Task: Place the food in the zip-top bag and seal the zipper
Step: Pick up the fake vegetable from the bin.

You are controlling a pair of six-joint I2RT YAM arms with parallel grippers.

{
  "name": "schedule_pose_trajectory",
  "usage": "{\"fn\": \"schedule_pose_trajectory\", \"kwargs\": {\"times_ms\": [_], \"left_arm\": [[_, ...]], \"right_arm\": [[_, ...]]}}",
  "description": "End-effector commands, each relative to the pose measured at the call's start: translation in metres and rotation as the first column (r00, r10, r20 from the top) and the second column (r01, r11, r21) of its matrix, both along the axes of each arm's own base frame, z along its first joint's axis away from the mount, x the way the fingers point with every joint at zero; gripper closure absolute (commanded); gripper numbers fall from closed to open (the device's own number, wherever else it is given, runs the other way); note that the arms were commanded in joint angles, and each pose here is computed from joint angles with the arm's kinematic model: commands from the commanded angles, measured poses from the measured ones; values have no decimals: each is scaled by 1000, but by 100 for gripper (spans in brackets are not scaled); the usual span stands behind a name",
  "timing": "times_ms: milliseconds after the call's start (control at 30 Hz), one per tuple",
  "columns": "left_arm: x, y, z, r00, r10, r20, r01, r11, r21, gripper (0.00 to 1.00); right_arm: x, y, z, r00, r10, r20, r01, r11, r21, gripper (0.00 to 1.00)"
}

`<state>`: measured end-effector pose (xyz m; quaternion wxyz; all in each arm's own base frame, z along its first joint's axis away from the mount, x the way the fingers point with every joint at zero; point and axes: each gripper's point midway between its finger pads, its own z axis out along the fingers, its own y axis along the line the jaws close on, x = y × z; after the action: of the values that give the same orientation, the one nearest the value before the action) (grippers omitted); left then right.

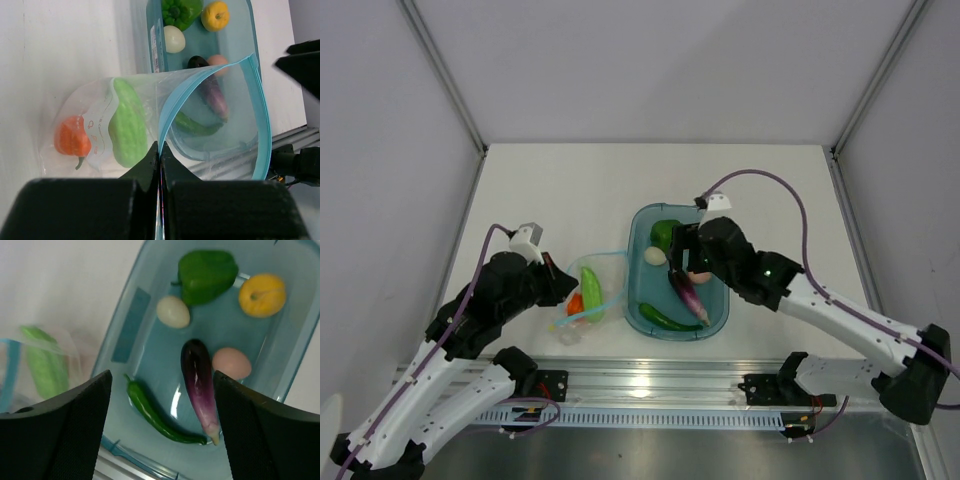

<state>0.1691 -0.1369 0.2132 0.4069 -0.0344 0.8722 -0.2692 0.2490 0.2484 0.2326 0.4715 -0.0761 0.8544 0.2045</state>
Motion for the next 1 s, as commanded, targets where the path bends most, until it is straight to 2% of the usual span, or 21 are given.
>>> {"fn": "schedule_pose_trajectory", "kwargs": {"times_ms": [0, 167, 300, 500, 700, 900, 933, 967], "left_arm": [[6, -1, 18, 999, 18, 49, -17, 999, -30, 99], [4, 2, 17, 999, 23, 49, -22, 999, -25, 99], [3, 4, 15, 998, 31, 48, -30, 999, -20, 99], [4, 4, 13, 999, 28, 41, -28, 999, -17, 100], [4, 4, 11, 999, 28, 41, -27, 1000, -8, 100], [4, 3, 9, 999, 24, 37, -24, 1000, -9, 99], [4, 3, 10, 999, 23, 39, -23, 1000, -11, 99], [4, 3, 9, 999, 25, 38, -24, 1000, -10, 99]], "right_arm": [[-18, 16, -50, 977, 93, -191, -109, 991, -75, 21], [-27, 46, -112, 916, 158, -369, -220, 966, -132, 27], [-39, 65, -143, 879, 204, -431, -289, 947, -141, 32], [-52, 87, -167, 850, 252, -463, -352, 925, -142, 32], [-63, 89, -191, 824, 253, -507, -376, 913, -157, 37], [-65, 87, -204, 817, 245, -521, -384, 907, -175, 46], [-63, 88, -204, 820, 254, -513, -390, 904, -176, 53], [-61, 88, -203, 824, 252, -507, -387, 904, -180, 56]]}}
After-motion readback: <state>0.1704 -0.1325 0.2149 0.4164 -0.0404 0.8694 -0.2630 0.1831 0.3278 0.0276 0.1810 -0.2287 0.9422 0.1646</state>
